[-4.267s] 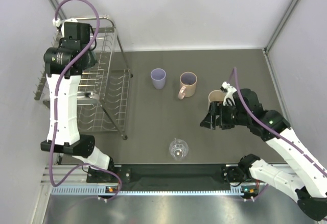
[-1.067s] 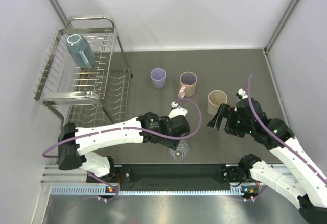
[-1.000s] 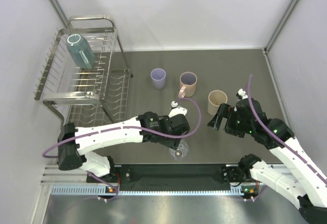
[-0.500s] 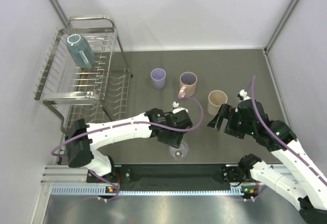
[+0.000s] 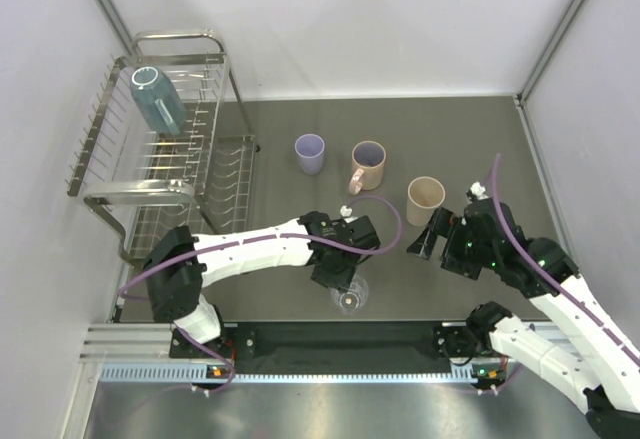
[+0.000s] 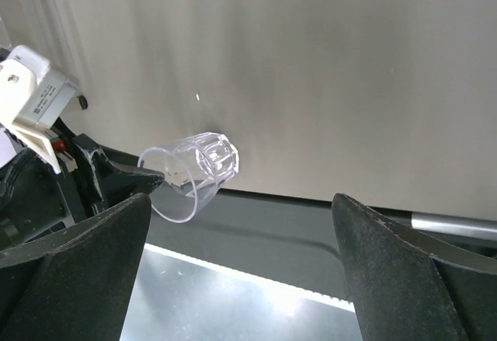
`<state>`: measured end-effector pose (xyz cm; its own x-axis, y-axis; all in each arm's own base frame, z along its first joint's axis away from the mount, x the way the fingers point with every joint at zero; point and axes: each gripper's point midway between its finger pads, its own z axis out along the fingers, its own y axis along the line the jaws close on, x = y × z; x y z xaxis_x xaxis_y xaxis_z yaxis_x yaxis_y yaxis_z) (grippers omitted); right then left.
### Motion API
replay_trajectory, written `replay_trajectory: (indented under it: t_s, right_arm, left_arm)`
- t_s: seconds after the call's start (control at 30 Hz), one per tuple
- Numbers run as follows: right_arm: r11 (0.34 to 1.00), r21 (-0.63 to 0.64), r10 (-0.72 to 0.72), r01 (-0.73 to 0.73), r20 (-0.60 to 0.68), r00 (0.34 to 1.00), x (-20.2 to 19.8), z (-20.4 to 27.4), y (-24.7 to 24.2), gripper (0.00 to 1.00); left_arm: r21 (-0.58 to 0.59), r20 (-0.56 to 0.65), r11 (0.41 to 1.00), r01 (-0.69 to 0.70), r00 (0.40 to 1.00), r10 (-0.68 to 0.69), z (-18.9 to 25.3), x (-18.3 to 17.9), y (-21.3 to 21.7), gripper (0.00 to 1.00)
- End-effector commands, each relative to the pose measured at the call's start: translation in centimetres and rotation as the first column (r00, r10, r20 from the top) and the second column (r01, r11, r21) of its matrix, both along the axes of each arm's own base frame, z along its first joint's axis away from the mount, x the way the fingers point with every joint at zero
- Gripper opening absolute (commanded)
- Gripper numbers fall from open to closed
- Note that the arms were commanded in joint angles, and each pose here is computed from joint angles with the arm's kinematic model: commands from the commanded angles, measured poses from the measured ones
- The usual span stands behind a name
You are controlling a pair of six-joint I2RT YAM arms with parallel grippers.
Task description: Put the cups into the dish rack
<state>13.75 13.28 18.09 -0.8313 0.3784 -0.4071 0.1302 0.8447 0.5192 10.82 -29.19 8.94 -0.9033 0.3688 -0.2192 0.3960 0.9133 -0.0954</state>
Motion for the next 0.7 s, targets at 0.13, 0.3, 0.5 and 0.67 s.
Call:
replay_trajectory:
  t_s: [0.13,0.3,0.5,0.67]
  right_arm:
    - [0.998,0.045,-0.041,0.04,0.019,0.999,-0.6,0.2,-0.4,1.0]
    - [0.995,0.101,0.006,-0.001,-0.042,0.999,-1.7,-0.8,0.7,1.0]
    - [0.989,0.147,0.034,-0.023,-0.072,0.997,-2.1,0.9,1.7,0.98]
    - [0.99,0.138,-0.016,0.037,-0.155,0.988,-2.2,2.1,1.7,0.97]
  left_arm:
    - [-0.008,-0.024,1.0,0.015,1.0,-0.015,-0.5,-0.1,0.0,0.37]
    - [0.004,-0.05,1.0,0.025,0.998,-0.025,-0.8,-0.4,0.1,0.19]
    - [-0.007,-0.001,1.0,0.015,1.0,-0.015,0.9,0.3,0.2,0.0]
    - [-0.07,0.153,0.997,-0.014,0.988,0.025,6.6,3.0,-0.3,0.0]
